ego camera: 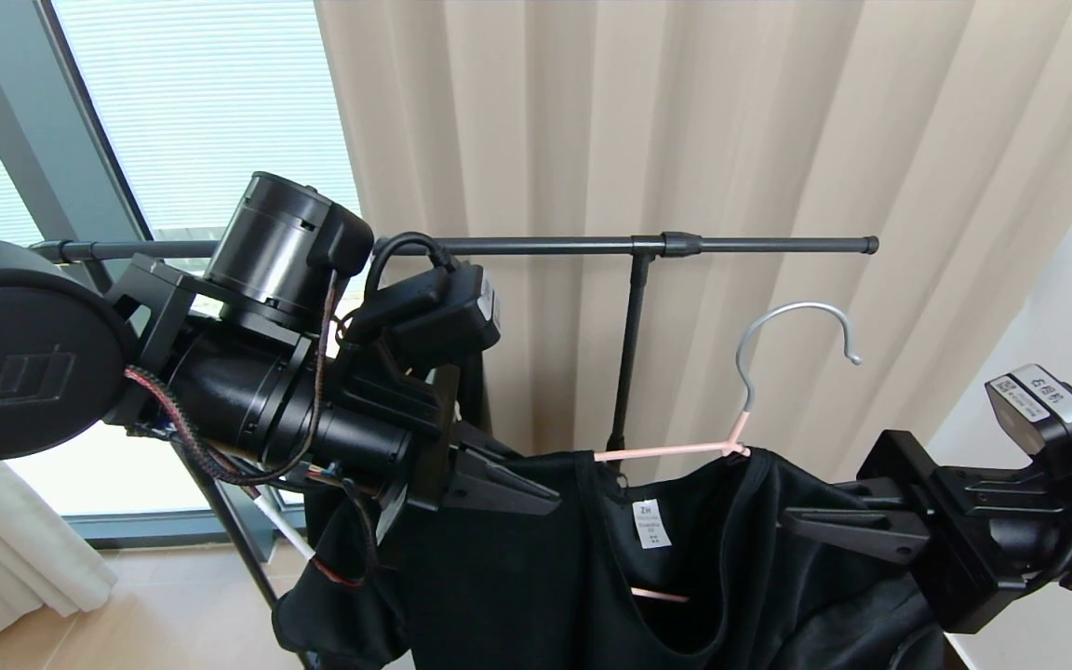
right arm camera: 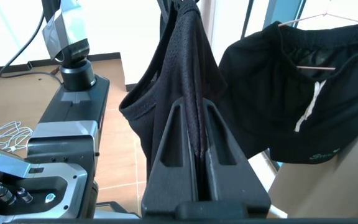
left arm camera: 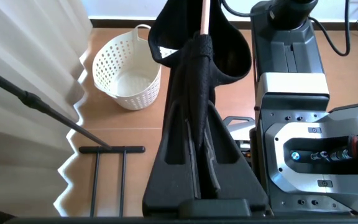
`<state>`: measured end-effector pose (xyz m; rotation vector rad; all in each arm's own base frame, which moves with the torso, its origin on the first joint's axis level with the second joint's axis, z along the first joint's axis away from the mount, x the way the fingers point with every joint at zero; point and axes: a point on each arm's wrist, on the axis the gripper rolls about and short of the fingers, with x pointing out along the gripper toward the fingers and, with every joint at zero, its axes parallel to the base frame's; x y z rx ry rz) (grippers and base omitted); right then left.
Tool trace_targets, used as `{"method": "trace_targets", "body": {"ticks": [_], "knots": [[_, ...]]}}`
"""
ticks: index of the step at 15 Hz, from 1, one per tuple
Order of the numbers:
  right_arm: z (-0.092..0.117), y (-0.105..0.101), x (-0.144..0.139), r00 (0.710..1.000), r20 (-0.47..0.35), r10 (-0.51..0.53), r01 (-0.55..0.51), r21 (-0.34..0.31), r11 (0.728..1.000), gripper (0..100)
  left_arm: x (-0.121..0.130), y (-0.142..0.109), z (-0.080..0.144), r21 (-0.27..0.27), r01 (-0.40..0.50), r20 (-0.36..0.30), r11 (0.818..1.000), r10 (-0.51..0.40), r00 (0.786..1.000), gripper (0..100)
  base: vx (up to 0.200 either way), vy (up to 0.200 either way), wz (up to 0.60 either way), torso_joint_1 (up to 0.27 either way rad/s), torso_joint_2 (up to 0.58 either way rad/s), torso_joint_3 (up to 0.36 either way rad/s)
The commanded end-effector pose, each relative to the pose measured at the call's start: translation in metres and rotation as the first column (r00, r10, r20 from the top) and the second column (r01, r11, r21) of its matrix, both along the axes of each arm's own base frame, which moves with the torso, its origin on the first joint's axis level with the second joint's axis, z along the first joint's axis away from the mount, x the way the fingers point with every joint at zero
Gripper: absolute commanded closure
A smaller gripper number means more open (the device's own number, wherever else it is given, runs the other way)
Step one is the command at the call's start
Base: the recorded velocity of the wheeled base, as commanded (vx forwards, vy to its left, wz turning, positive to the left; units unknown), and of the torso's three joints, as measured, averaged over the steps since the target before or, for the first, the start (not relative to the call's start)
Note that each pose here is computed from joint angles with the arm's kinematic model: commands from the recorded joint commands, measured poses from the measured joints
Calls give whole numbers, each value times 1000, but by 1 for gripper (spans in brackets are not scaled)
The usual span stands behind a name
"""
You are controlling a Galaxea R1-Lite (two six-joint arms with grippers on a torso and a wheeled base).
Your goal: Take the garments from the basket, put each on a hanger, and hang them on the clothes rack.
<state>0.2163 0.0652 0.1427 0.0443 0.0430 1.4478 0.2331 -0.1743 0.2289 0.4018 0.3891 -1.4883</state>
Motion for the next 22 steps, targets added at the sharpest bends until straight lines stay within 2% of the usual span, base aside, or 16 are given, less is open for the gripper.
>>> {"method": "trace_targets", "body": {"ticks": [1, 2, 3, 7, 11, 13, 17, 22], "knots": [[1, 0, 1, 1000, 2, -3, 3, 1, 1000, 100, -1, 1, 1, -3, -1, 5, 1000, 1, 1000, 100, 0, 0, 0, 0, 0, 0], [1, 0, 0, 1000, 3, -6, 6, 1, 1000, 100, -1, 1, 1, -3, -1, 5, 1000, 1, 1000, 100, 0, 0, 0, 0, 0, 0], [0, -1, 0, 1000, 0, -20, 20, 0, 1000, 0, -1, 1, 3, -6, -2, 10, 1000, 2, 1000, 100, 0, 0, 0, 0, 0, 0], [0, -4, 3, 999, 11, -46, 46, 1, 999, 0, -7, 12, 15, -30, -24, 42, 999, 25, 999, 100, 0, 0, 0, 0, 0, 0], [6, -14, 7, 994, 63, -91, 90, 14, 996, 0, -12, 26, 21, -43, -59, 60, 997, 62, 996, 100, 0, 0, 0, 0, 0, 0], [10, -23, 10, 988, 88, -128, 126, 20, 992, 0, -19, 46, 25, -53, -113, 74, 992, 117, 990, 100, 0, 0, 0, 0, 0, 0], [7, -24, 15, 988, 75, -137, 136, 18, 991, 0, -34, 74, 28, -66, -187, 93, 980, 192, 977, 100, 0, 0, 0, 0, 0, 0], [-5, -32, 35, 983, 34, -179, 179, 8, 984, 0, -52, 88, 32, -85, -213, 111, 973, 221, 969, 100, 0, 0, 0, 0, 0, 0]]}}
